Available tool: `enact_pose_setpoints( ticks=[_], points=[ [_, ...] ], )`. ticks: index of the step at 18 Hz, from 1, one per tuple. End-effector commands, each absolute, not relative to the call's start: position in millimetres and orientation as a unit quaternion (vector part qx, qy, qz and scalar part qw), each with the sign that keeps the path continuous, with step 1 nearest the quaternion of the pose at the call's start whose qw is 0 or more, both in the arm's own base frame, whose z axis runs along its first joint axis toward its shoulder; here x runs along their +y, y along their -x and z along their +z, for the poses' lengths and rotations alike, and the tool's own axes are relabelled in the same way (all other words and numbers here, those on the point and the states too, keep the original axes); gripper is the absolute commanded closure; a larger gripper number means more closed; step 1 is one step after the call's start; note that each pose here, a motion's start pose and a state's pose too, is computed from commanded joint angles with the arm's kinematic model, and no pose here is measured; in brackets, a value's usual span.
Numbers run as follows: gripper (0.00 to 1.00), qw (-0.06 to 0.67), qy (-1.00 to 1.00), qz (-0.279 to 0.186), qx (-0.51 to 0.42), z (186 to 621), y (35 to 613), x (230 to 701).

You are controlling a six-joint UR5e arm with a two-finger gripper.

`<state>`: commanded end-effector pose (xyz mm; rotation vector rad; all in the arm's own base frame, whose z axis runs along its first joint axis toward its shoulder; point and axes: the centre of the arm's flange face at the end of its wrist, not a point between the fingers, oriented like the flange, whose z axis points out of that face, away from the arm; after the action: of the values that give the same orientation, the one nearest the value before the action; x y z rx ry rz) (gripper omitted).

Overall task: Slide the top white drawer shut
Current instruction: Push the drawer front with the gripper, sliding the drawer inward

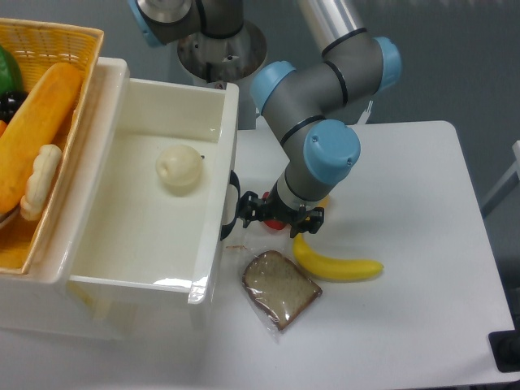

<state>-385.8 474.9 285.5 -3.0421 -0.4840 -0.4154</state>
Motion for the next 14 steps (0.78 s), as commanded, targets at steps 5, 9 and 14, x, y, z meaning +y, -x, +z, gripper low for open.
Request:
enact_pose_setpoints(
  ticks=[5,9,14],
  points=[
    [0.00,0.020,0.980,-0.135,-0.147,288,378,481],
    [0.00,0.025,0.980,-0.138,-0.140,294,369,485],
    [0.00,0.027,0.980,-0.144,-0.134,298,359,489]
  ],
)
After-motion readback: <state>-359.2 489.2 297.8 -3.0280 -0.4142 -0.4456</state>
